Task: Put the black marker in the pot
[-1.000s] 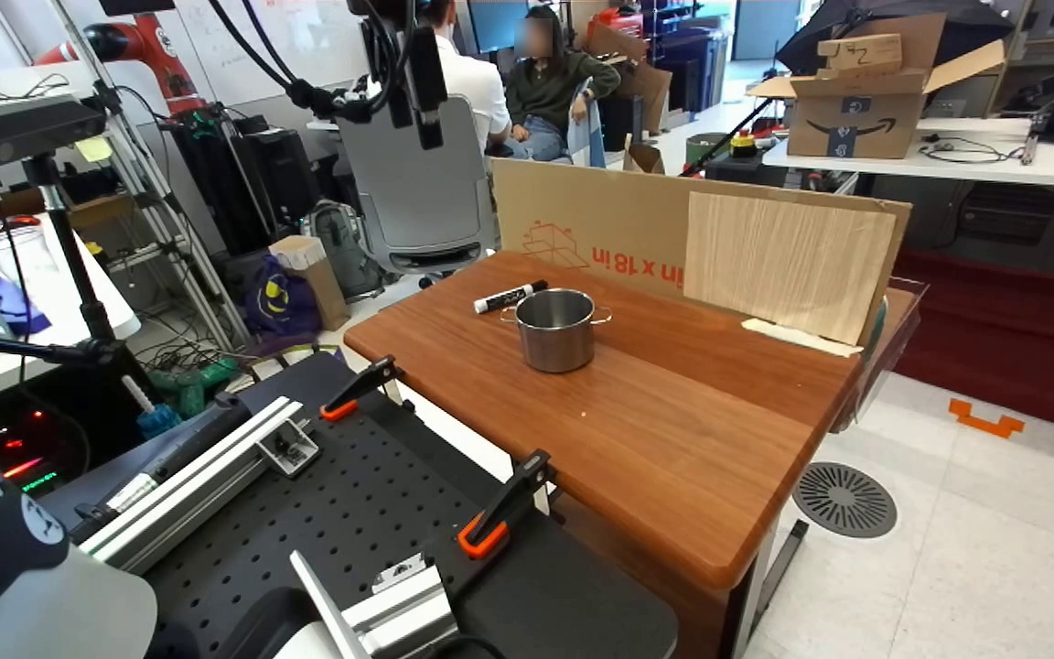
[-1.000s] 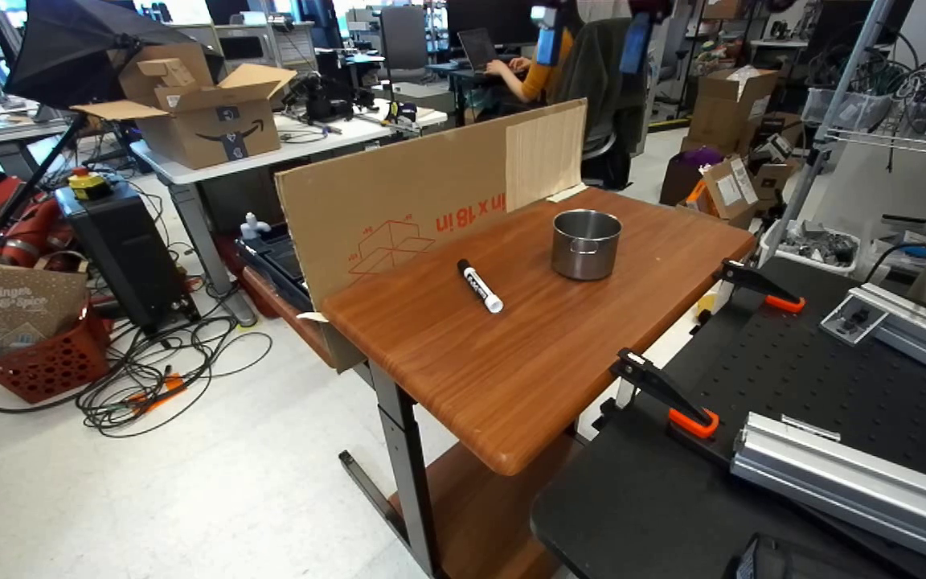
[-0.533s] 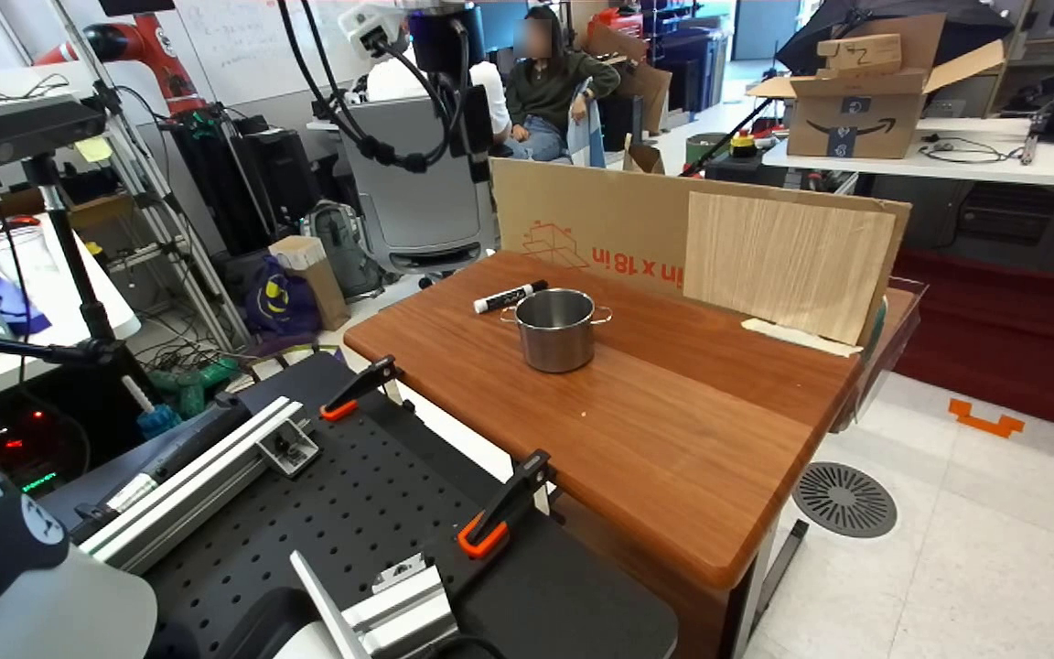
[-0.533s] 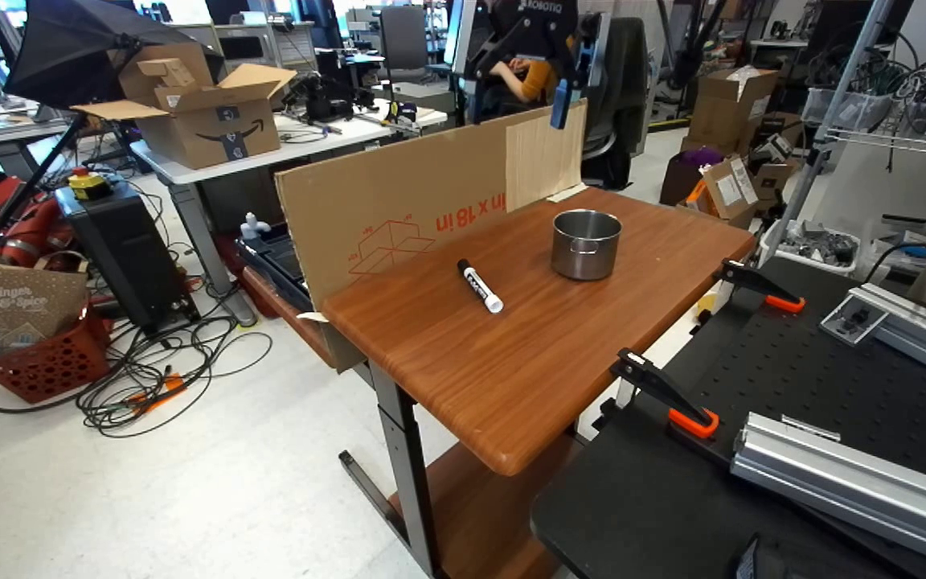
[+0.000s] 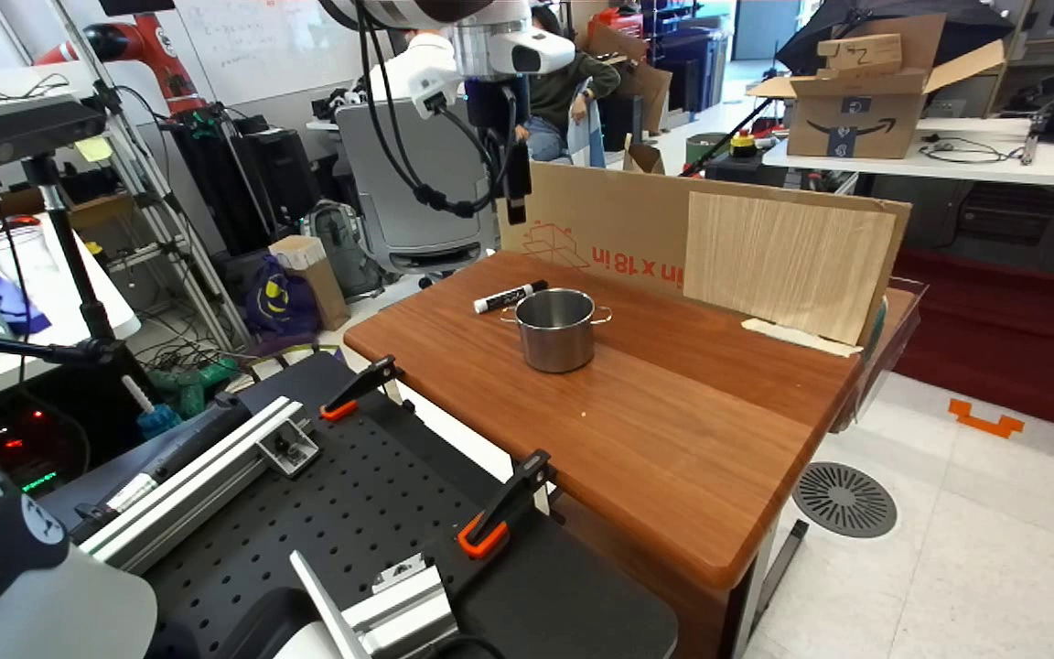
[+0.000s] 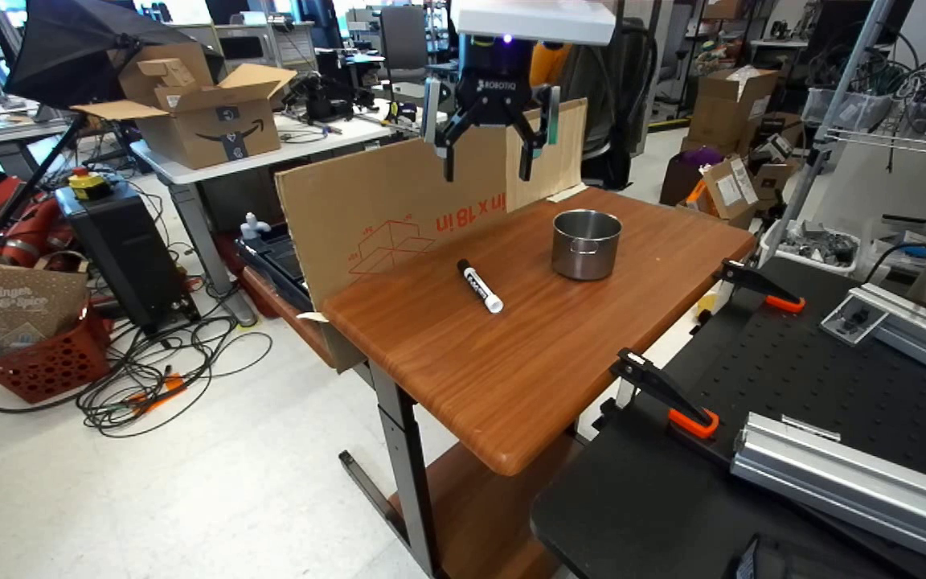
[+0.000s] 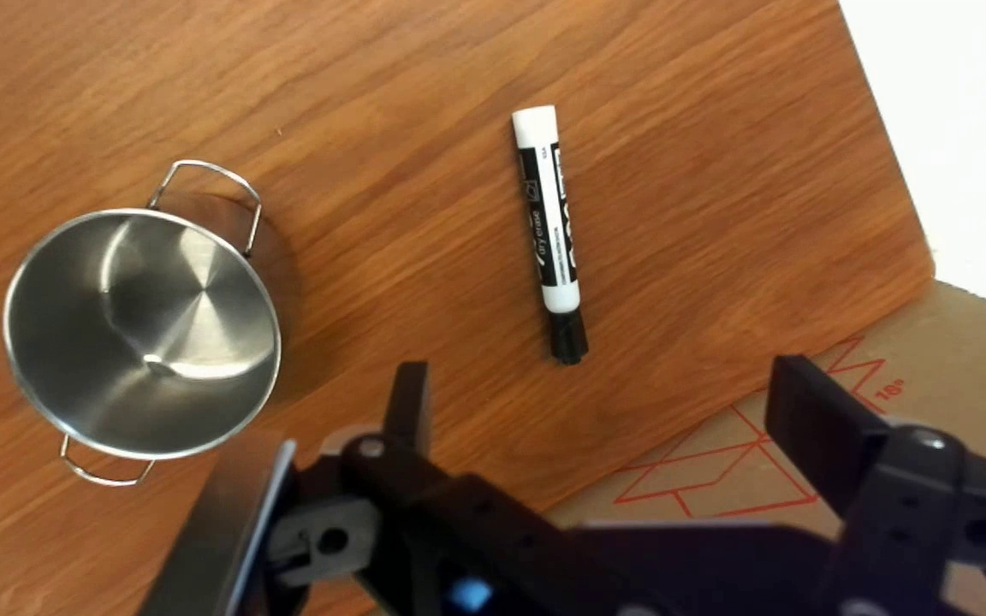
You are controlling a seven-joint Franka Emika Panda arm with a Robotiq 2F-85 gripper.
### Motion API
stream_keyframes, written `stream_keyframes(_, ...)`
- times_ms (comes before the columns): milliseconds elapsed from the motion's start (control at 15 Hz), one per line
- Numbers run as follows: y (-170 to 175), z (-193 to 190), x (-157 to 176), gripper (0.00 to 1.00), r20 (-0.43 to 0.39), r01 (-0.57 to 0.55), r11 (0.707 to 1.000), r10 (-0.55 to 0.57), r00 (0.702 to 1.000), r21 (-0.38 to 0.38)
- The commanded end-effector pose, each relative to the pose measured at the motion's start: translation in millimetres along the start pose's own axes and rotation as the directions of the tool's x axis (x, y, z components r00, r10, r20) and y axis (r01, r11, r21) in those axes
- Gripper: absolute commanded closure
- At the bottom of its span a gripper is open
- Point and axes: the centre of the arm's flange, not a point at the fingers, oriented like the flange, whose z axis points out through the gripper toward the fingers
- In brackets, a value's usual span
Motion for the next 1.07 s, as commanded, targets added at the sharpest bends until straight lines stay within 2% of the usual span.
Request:
stream_keyframes(0, -18.4, 26.1, 14.8, 0.0, -0.013, -0.017, 0.999, 0.017, 1.0, -0.031)
stream_keyframes(533, -36.7, 93.9, 19.6, 0.0, -0.005, -0.025, 0.99, 0.025, 1.0, -0.14)
stream_keyframes(1000, -47.1, 136.4, 28.7, 0.0, 0.001, -0.025, 0.981, 0.026, 1.0, -0.192)
